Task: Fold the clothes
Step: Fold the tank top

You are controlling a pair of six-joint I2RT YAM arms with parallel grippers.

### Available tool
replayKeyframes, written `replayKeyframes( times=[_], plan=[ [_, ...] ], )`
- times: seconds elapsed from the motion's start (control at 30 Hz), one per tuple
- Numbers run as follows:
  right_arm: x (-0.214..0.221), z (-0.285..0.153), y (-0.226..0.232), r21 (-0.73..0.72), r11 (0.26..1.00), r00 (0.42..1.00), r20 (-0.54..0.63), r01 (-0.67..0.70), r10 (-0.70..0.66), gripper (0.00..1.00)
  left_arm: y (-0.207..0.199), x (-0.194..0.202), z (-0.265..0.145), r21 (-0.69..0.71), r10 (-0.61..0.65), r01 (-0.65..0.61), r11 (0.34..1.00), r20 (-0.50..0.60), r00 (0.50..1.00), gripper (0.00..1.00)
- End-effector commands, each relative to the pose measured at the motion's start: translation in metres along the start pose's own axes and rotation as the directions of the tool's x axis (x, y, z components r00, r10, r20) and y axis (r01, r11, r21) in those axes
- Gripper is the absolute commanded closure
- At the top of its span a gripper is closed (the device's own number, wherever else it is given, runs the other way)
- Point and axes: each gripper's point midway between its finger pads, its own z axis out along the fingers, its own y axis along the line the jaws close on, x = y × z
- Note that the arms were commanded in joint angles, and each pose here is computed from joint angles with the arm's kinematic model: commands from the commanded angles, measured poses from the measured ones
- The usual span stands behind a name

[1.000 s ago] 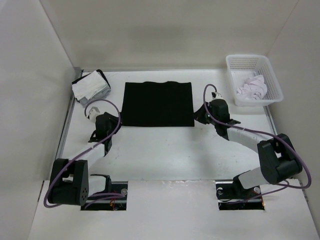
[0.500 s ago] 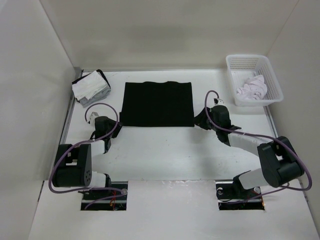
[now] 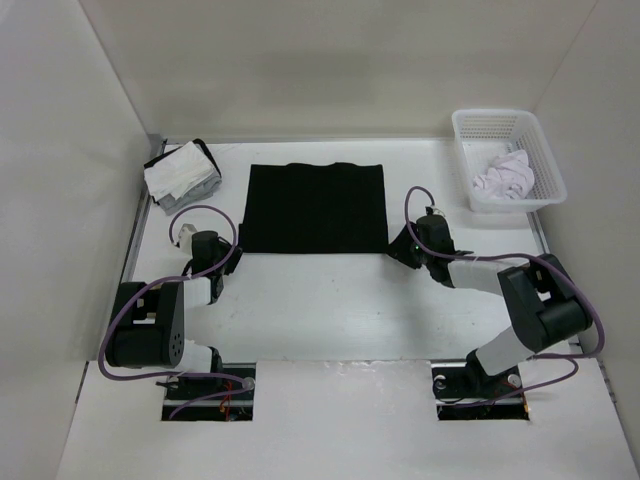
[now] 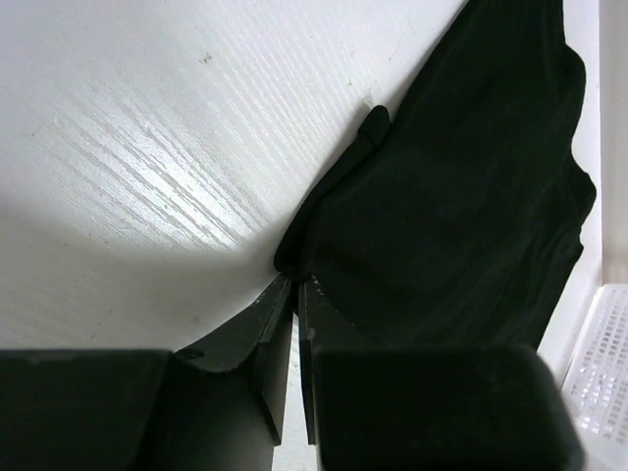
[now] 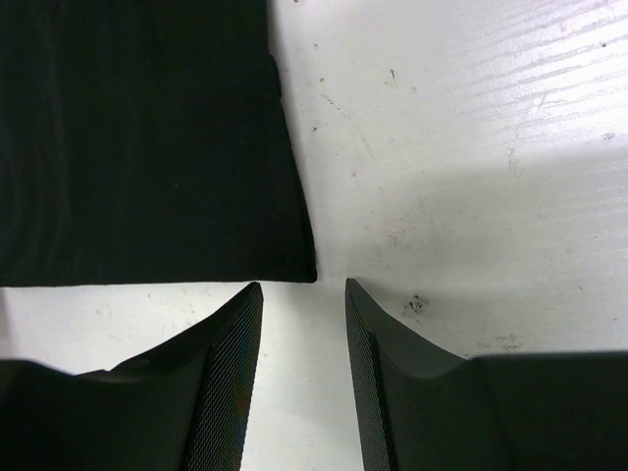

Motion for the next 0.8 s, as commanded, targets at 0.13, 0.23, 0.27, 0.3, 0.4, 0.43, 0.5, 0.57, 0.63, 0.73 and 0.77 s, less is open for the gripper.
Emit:
replayKeyframes(
  times=[0.13,0.23,0.27,0.3,0.4,0.43,0.5,0.57,0.63,0.73,0.77],
  plan=[
    [-0.004,0.009,0.005,-0.01,0.999,0.999,0.006,-0.044,0.044,0.55,-0.018,-0.018,0.003,0.048,-0.005,0.001,0.999,0.076,0.997,0.96],
    [-0.003,0.01,0.005,-0.008,0.999,0.999,0.003,-0.048,0.048,0.54,-0.017,-0.019,0.002,0.044,-0.005,0.001,0.999,0.085,0.996,0.96],
    [-0.002,0.011,0.005,-0.008,0.999,0.999,-0.002,-0.049,0.049,0.54,-0.017,-0.019,0.002,0.046,-0.005,0.001,0.999,0.085,0.996,0.94],
    [-0.002,0.01,0.005,-0.008,0.999,0.999,-0.002,-0.049,0.049,0.54,-0.019,-0.02,0.001,0.055,-0.006,0.001,0.998,0.087,0.996,0.92],
    [-0.001,0.009,0.004,-0.007,0.999,0.999,-0.007,-0.049,0.049,0.54,-0.023,-0.019,-0.001,0.083,-0.015,0.007,0.997,0.088,0.996,0.73],
    [0.001,0.009,0.005,-0.009,0.999,0.999,-0.012,-0.049,0.049,0.55,-0.023,-0.019,-0.001,0.087,-0.016,0.009,0.996,0.086,0.996,0.68],
    [0.003,0.008,0.005,-0.014,0.999,0.998,-0.02,-0.052,0.052,0.57,-0.02,-0.017,-0.001,0.082,-0.024,0.017,0.997,0.082,0.996,0.6],
    [0.004,0.007,0.005,-0.019,0.998,0.998,-0.02,-0.054,0.054,0.57,-0.018,-0.016,0.0,0.075,-0.028,0.022,0.997,0.078,0.997,0.57],
    [0.004,0.004,0.006,-0.025,0.998,0.998,-0.017,-0.057,0.056,0.57,-0.016,-0.013,0.001,0.07,-0.029,0.024,0.997,0.068,0.997,0.57],
    [0.002,0.001,0.006,-0.031,0.998,0.998,-0.009,-0.058,0.057,0.58,-0.018,-0.014,0.003,0.073,-0.035,0.03,0.997,0.067,0.997,0.6],
    [0.002,0.0,0.006,-0.032,0.998,0.998,-0.01,-0.056,0.056,0.58,-0.021,-0.014,0.004,0.082,-0.037,0.031,0.996,0.069,0.997,0.64]
  ],
)
